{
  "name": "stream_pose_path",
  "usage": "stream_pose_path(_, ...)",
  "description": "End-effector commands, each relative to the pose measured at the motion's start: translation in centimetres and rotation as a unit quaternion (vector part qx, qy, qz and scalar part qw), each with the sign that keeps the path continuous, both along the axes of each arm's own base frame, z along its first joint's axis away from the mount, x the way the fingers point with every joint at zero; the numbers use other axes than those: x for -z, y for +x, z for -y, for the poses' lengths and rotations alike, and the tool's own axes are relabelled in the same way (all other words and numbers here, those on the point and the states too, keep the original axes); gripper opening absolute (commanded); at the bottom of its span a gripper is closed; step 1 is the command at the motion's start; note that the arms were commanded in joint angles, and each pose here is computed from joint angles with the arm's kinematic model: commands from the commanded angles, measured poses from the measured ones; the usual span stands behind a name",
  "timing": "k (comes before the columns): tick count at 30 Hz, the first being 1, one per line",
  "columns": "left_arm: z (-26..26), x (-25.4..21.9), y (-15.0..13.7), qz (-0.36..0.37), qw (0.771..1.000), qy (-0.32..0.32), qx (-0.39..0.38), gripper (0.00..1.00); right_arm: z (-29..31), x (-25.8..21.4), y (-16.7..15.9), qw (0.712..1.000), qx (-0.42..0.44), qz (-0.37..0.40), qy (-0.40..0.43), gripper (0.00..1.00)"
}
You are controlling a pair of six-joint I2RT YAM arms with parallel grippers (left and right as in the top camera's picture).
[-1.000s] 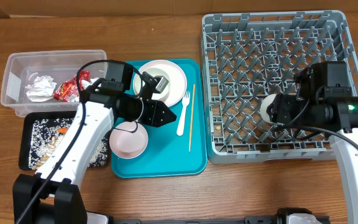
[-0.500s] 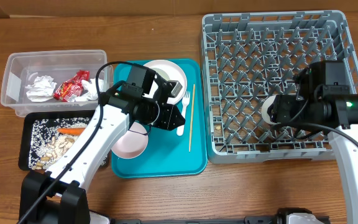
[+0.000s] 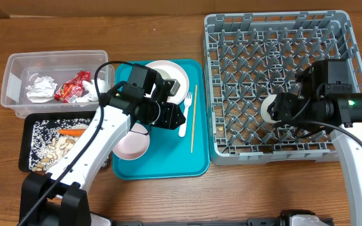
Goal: Sort waste into correct bins and load items into the dishwasher
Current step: 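Carry the cup over the dish rack and lower it upside down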
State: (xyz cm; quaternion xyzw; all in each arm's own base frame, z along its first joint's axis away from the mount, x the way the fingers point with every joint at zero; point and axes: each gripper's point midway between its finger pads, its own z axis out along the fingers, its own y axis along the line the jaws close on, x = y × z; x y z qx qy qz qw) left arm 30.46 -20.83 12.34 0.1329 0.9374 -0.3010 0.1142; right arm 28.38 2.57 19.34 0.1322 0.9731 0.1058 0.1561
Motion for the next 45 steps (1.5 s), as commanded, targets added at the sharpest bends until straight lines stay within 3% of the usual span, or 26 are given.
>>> stream_pose_path(1, -0.1, 0.8, -0.2, -0.006, 1.0, 0.012, -0.002, 0.38, 1.0, 0.7, 0.0, 0.999, 0.033, -0.015, -0.021, 0.04)
stream_pose_path(14, -0.2, 0.9, 0.1, 0.002, 1.0, 0.02, -0.005, 0.38, 1.0, 5.0, 0.2, 0.992, 0.05, -0.11, -0.019, 0.04)
stream_pose_path(45, -0.2, 1.0, -0.1, -0.001, 1.0, 0.022, -0.004, 0.38, -1.2, 5.4, 0.5, 0.994, 0.006, -0.103, -0.046, 0.04)
